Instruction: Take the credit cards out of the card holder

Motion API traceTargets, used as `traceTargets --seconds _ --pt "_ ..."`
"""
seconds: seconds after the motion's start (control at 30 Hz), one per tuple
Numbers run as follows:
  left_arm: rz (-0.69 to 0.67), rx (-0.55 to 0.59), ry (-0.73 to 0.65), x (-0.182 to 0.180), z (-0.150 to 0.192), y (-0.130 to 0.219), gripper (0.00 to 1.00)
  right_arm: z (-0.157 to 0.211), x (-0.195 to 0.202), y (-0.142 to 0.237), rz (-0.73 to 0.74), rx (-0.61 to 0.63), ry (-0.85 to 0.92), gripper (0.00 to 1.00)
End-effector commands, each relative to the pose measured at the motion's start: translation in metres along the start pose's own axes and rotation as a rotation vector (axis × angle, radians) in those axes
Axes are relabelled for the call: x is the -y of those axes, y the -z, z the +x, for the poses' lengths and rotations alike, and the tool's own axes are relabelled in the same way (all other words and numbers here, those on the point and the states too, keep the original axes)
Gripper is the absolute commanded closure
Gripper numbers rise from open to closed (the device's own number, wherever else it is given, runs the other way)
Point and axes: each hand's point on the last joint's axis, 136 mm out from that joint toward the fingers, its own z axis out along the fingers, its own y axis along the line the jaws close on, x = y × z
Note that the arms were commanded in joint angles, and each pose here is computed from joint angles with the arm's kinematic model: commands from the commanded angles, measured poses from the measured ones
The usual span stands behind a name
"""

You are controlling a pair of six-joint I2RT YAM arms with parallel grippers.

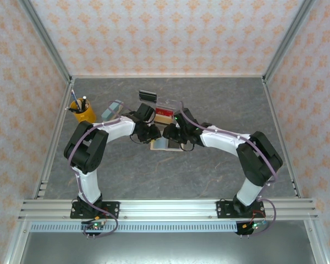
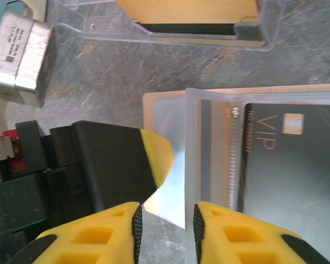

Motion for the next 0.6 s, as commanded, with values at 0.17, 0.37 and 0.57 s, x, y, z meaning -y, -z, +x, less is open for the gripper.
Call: traceTargets --seconds 0.17,0.37,0.57 --pt "-0.038 0.005 0.061 -0.034 -0.005 0.022 0.70 0.002 -0.021 -0.017 -0.144 -0.068 -0.025 0.64" --pt "-0.089 0.059 0.122 -0.064 -0.017 0.042 0.70 0.002 -0.030 -0.031 -0.197 -0.105 -0.035 0.58" --pt "-0.107 0.077 0.132 -0.073 -0.018 0.052 0.70 -0.003 -0.047 -0.039 -0.264 -0.124 -0.030 0.54"
